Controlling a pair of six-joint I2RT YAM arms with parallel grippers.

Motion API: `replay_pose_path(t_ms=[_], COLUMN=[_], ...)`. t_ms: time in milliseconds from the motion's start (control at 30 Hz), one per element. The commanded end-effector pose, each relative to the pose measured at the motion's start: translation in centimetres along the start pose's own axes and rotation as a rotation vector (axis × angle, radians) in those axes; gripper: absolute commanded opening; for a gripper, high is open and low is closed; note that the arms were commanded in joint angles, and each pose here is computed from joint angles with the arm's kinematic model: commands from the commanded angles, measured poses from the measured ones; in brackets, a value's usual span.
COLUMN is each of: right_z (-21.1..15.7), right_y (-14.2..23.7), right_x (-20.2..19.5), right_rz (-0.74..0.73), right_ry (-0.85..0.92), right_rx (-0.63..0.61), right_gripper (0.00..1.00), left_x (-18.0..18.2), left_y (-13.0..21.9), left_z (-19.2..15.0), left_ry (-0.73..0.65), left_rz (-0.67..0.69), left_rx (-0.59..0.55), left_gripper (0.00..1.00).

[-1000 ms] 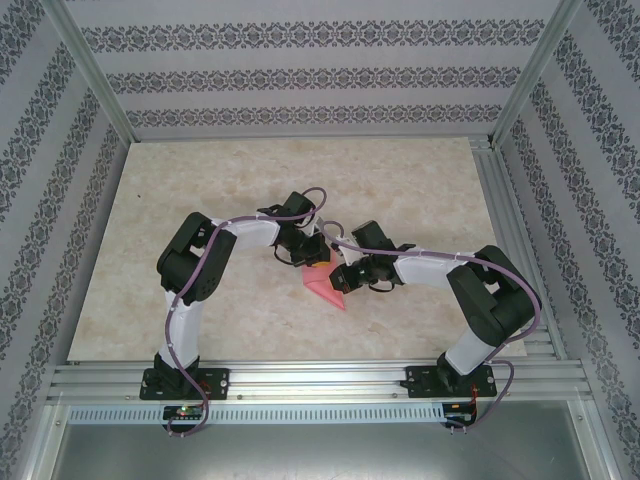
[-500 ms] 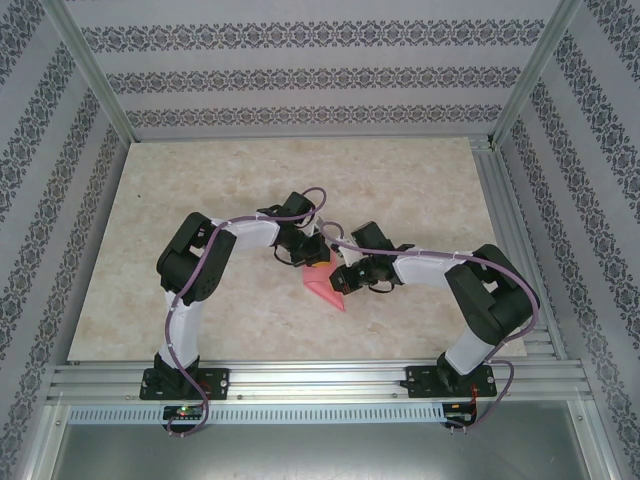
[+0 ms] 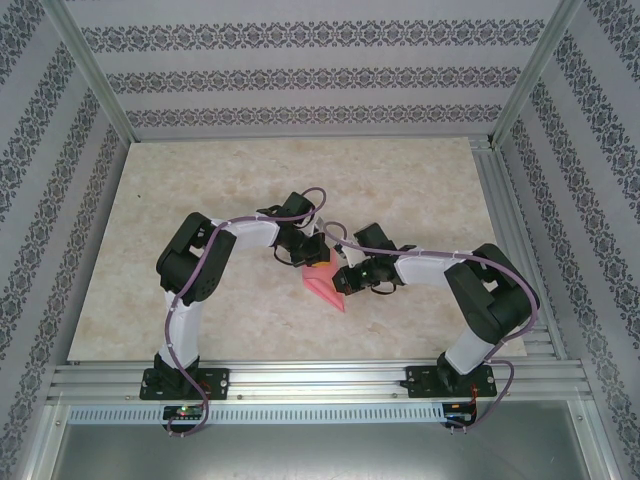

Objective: Fold a paper plane with a square sheet of paper (fold left side to right side)
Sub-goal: Third fold the triangle at the center of the table.

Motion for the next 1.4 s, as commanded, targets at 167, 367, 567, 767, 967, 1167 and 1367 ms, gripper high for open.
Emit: replay_pose_path(t_ms=[167, 367, 567, 767, 967, 1167, 1367], right_z=[0.0, -0.1, -0.9, -1.6, -1.9, -1.8, -1.7], right_y=[-0.5, -0.9, -1.2, -1.5, -1.8, -1.8, -1.8], right_x=[-0.5, -0.7, -0.9, -1.2, -1.4, -1.4, -1.4], right_rz=[0.005, 0.004, -0.002, -0.012, -0.021, -0.019, -0.019], right_ry=[-0.013, -0.023, -0.048, -0.07, -0.087, -0.082, -0.076], right_rx=[-0.003, 0.015, 0.069, 0.108, 0.118, 0.112, 0.115], right_gripper=[0.0, 0.0, 0.0, 0.0, 0.0, 0.0, 0.0], left_x=[2.9, 2.9, 2.1, 0.1, -1.2, -1.1, 0.7], left_y=[-1.0, -1.0, -0.3, 2.3, 6.1, 9.1, 7.7], left_z=[-0.5, -0.6, -0.5, -0.2, 0.8, 0.5, -3.7], left_ry=[0.044, 0.043, 0.021, -0.02, -0.036, -0.039, 0.006], left_rz=[0.11, 0.108, 0.095, 0.04, 0.012, -0.02, -0.108], left_rx=[0.006, 0.007, 0.002, -0.046, -0.108, -0.159, -0.094], left_gripper=[0.08, 0.08, 0.12, 0.19, 0.31, 0.39, 0.23])
Point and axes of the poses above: each hand's point on the last joint's axis, 136 mm out from that joint toward the fingers, its own y axis back along the fingers, its own x axis along the line the jaws close on, z = x × y, the point moved 9 cm from there along y, back along the fingers, and after that the axes turned 11 degrees about y, right-handed, at the moved point
